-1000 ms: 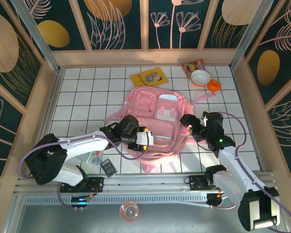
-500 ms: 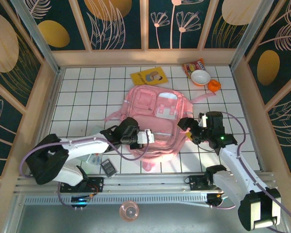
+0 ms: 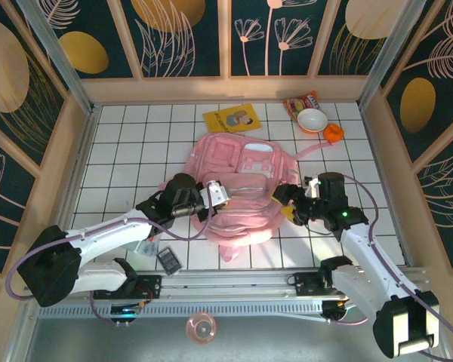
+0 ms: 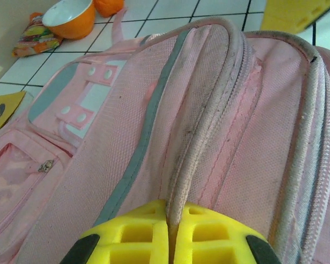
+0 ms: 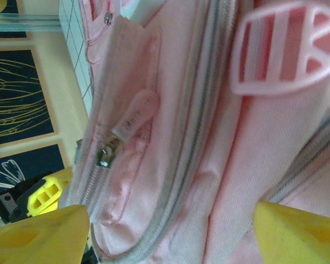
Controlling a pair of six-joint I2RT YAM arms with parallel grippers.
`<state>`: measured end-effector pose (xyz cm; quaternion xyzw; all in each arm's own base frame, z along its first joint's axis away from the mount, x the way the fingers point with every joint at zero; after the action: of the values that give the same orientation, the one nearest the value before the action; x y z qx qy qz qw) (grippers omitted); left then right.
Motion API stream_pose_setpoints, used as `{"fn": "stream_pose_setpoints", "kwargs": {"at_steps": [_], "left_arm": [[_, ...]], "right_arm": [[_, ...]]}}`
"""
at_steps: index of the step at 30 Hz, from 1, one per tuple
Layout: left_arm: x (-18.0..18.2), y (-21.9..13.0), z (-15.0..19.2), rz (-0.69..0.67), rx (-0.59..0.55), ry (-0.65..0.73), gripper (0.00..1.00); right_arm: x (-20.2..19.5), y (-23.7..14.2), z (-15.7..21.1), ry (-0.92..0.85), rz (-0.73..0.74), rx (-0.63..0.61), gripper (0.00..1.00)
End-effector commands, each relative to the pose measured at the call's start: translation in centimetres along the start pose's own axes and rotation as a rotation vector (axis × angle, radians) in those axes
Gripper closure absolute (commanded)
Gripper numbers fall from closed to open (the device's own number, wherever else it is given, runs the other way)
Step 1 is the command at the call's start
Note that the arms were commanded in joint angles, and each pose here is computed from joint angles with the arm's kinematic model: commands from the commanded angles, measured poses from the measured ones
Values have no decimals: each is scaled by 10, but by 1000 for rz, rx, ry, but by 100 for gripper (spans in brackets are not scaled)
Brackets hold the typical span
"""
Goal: Pack the student bag
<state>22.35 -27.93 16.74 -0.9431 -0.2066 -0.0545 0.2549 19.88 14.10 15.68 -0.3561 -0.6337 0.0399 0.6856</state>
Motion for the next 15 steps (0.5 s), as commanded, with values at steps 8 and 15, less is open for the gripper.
{"fn": "stream_pose_setpoints", "kwargs": {"at_steps": [8,15], "left_arm": [[20,-10,-44,-78,-175,-23,100],[22,-8,-44,-88,-170,-4,100]], "right_arm": [[27,-16,4,10,-81,-35,22],[70,-26,-4,-42,-142,-35,28]]}}
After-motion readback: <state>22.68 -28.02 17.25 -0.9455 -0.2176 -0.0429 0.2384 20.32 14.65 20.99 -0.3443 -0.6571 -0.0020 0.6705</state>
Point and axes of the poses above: each hand's point on the last joint's axis, 136 mm out from that joint toward the fingers, its own y axis out along the fingers, its own x axis along the line the jaws close on, z = x × y, the point moved 3 cm from there along -y, back along the fingers, and after that the axes turned 2 degrees about -y, right-handed, at the moved point
